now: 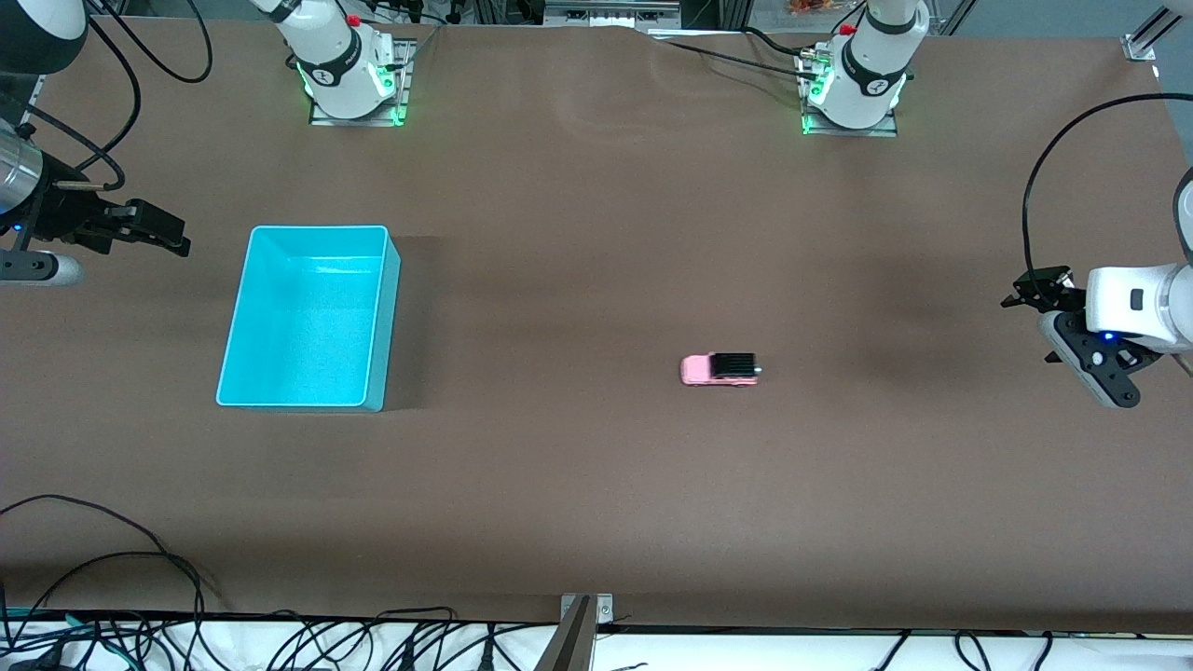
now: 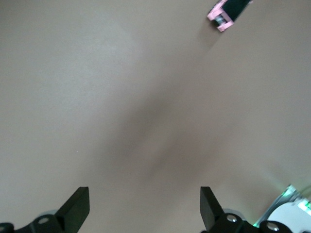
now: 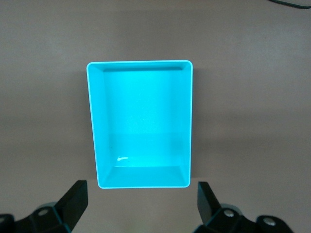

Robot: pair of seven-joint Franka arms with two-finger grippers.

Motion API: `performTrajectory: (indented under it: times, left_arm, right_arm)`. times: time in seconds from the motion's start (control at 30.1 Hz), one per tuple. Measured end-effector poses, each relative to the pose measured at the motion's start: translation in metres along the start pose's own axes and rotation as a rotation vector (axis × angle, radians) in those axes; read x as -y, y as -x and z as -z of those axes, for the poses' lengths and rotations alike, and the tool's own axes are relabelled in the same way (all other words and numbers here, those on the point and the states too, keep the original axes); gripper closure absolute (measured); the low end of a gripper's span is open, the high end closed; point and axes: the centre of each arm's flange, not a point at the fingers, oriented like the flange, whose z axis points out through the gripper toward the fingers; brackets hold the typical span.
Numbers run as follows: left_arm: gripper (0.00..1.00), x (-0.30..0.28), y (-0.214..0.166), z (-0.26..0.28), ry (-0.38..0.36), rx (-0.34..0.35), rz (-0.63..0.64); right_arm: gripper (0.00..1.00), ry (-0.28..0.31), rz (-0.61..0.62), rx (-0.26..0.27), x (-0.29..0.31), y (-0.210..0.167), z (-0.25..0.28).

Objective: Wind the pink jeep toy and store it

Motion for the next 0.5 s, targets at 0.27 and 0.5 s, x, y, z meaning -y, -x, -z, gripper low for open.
performTrajectory:
  times: [0.27,0.5]
  left_arm:
    - [0.00,-0.018,-0.013,0.015,-0.021,-0.007,0.135]
    - [0.00,-0.037,-0.028,0.026,-0.036,-0.002,0.211]
  right_arm:
    - [0.00,0.000,0.000,0.000,0.000,0.000,0.000]
    - [0.00,0.000,-0.001,0.000,0.000,0.000,0.000]
